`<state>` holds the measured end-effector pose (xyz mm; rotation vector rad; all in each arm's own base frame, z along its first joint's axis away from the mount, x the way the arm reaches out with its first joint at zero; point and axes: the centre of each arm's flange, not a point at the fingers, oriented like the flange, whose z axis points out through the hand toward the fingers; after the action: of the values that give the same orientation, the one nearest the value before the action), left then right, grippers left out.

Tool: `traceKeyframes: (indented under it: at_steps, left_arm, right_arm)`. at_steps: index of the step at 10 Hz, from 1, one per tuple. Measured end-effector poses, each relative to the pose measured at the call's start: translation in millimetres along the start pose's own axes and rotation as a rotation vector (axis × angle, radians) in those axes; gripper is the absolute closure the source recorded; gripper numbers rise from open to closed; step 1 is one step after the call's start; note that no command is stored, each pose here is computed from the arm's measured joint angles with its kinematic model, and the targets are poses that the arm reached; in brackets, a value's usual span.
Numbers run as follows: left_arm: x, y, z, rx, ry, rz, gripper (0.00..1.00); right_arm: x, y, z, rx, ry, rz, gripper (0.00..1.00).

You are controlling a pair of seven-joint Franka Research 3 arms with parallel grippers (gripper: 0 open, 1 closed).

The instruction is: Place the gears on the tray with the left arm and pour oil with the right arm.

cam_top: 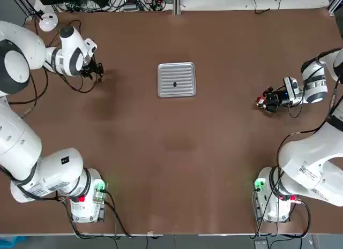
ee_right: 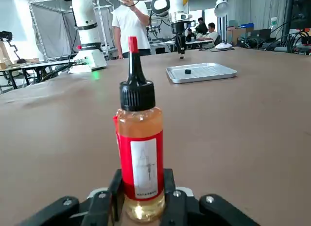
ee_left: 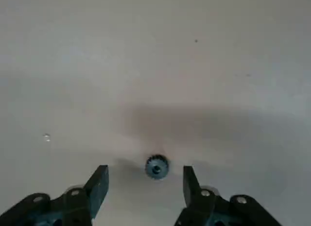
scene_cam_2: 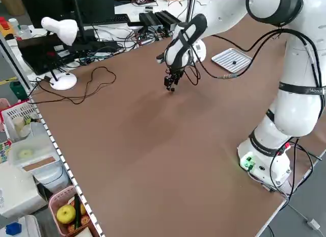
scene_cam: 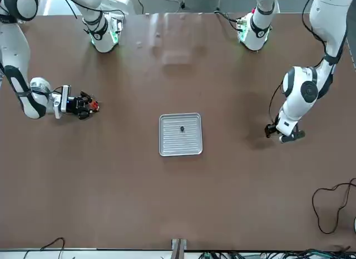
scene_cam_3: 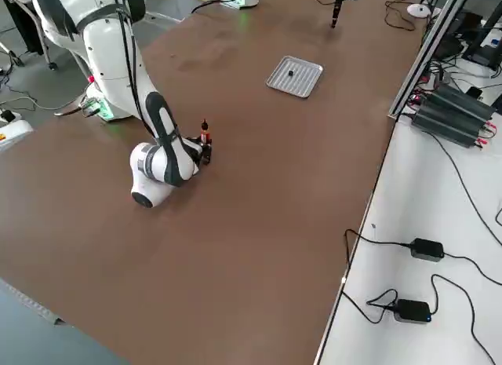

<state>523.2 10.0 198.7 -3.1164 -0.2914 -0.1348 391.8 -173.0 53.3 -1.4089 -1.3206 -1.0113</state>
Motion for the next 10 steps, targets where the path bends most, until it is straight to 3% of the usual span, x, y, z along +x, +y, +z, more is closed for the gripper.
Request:
traceKeyframes:
  at_steps: [3, 4, 8, 9, 10]
  left_arm:
    - [-6.4, 12.1, 16.1, -0.014, -0.013, 0.023, 0.37]
    - [-7.8, 12.5, 19.6, -0.014, -0.018, 0.029, 0.45]
    - [-8.3, 10.1, 22.2, -0.006, -0.02, 0.044, 0.53]
    - [-7.8, 9.6, 21.9, -0.006, -0.019, 0.043, 0.58]
    - [-6.6, 10.2, 20.9, -0.006, -0.016, 0.044, 0.74]
  right_arm:
    - [0.4, -0.2, 0.4, 0.001, 0.004, 0.001, 0.65]
    - [0.5, -0.2, 0.5, 0.001, 0.005, 0.001, 0.66]
    - [3.1, -0.9, 3.1, 0.009, 0.029, 0.016, 0.69]
    - [5.2, -0.3, 6.0, 0.012, 0.045, 0.021, 0.69]
    - [8.4, 2.4, 11.7, 0.014, 0.064, 0.027, 0.69]
